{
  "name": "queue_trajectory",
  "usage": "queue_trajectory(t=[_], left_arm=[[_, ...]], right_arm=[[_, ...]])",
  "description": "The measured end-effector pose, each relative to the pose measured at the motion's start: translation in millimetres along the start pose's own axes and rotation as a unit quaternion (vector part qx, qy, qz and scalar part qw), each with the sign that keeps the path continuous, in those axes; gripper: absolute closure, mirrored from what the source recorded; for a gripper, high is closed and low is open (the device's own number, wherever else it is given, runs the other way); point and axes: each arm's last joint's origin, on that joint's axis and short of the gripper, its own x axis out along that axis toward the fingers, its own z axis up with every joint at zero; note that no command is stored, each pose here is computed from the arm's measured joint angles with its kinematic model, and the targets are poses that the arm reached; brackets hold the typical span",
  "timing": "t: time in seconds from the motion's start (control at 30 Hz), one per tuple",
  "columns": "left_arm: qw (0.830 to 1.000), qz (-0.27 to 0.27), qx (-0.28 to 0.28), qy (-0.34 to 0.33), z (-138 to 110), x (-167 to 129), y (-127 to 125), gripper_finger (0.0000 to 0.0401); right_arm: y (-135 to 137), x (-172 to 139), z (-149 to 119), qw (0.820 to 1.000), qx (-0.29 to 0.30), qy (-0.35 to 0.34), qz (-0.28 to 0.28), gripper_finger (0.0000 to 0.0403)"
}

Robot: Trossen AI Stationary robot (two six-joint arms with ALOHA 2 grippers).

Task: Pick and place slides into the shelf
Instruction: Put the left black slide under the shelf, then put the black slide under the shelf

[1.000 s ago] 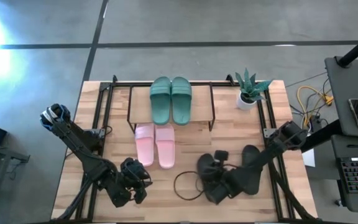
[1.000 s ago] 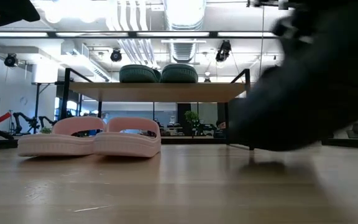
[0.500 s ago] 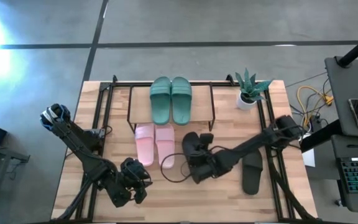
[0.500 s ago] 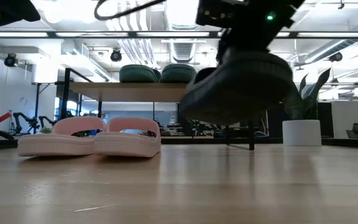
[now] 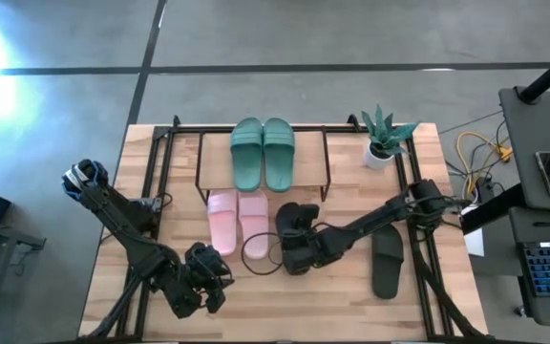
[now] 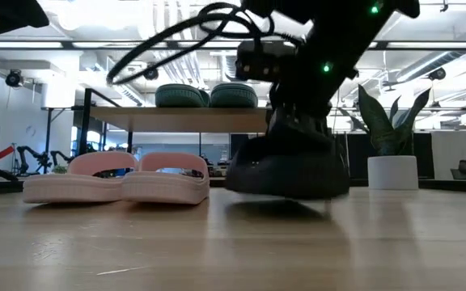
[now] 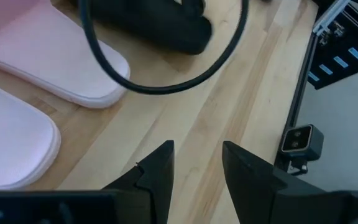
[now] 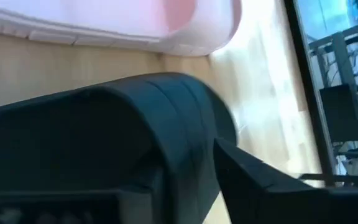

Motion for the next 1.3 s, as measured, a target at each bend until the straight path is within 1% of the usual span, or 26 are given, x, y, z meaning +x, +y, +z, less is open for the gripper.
queue_trajectory(t=[0.1,0.23,0.27,0.33,0.4,0.5,0.57,0.7,0.77,0.9,0.97,1.03,1.17,1.23,1.3], left_arm=[[1.0,-0.002,0.0,0.009,-0.5,0.0,-0.1,0.028],[1.0,-0.003,0.0,0.01,-0.9,-0.2,-0.2,0.028],[1.0,-0.003,0.0,0.01,-0.8,-0.2,-0.3,0.028],[1.0,-0.003,0.0,0.01,-0.9,-0.2,-0.2,0.028],[1.0,-0.003,0.0,0.01,-0.8,-0.2,-0.2,0.028],[1.0,-0.003,0.0,0.009,-0.8,-0.2,-0.3,0.028],[1.0,-0.003,0.0,0.009,-0.8,-0.2,-0.3,0.028],[1.0,-0.004,0.0,0.009,-0.8,-0.3,-0.4,0.028],[1.0,-0.005,-0.001,0.008,-0.9,-0.3,-0.8,0.028],[1.0,-0.006,-0.001,0.008,-0.7,-0.3,-1.0,0.028],[1.0,-0.006,0.0,0.007,-0.7,-0.2,-1.0,0.028],[1.0,-0.006,0.003,0.006,-0.8,-0.1,-0.8,0.028],[1.0,-0.005,0.004,0.006,-1.0,0.1,-0.6,0.028],[1.0,-0.005,0.004,0.006,-1.3,0.5,-0.1,0.028],[1.0,-0.003,0.014,0.006,-1.7,0.7,0.4,0.028]], right_arm=[[2.1,-2.5,4.1,1.0,0.015,-0.005,0.004,0.0258],[-0.1,-13.9,12.3,0.999,0.028,-0.021,0.01,0.0235],[-1.3,-16.6,15.0,0.999,0.033,-0.025,0.016,0.023],[-3.6,-21.3,18.9,0.998,0.04,-0.025,0.047,0.0221],[-3.8,-22.6,20.8,0.996,0.043,-0.021,0.071,0.0216],[-3.8,-22.1,16.5,0.997,0.029,-0.005,0.072,0.0215],[-2.7,-23.1,14.0,0.996,0.031,0.007,0.081,0.0216],[-3.3,-32.9,12.2,0.991,0.038,0.036,0.122,0.0215],[-6.1,-44.0,16.1,0.988,0.048,0.046,0.137,0.0216],[-5.7,-70.9,18.1,0.985,0.034,0.072,0.151,0.0215],[-2.6,-88.0,17.7,0.985,0.02,0.068,0.155,0.0216],[2.0,-108.6,17.0,0.985,0.011,0.049,0.168,0.0217],[17.2,-152.7,-0.9,0.981,-0.017,0.025,0.192,0.0218],[24.2,-172.1,-18.1,0.981,-0.015,0.04,0.19,0.0218],[28.0,-188.9,-37.9,0.981,0.003,0.079,0.176,0.0218]])
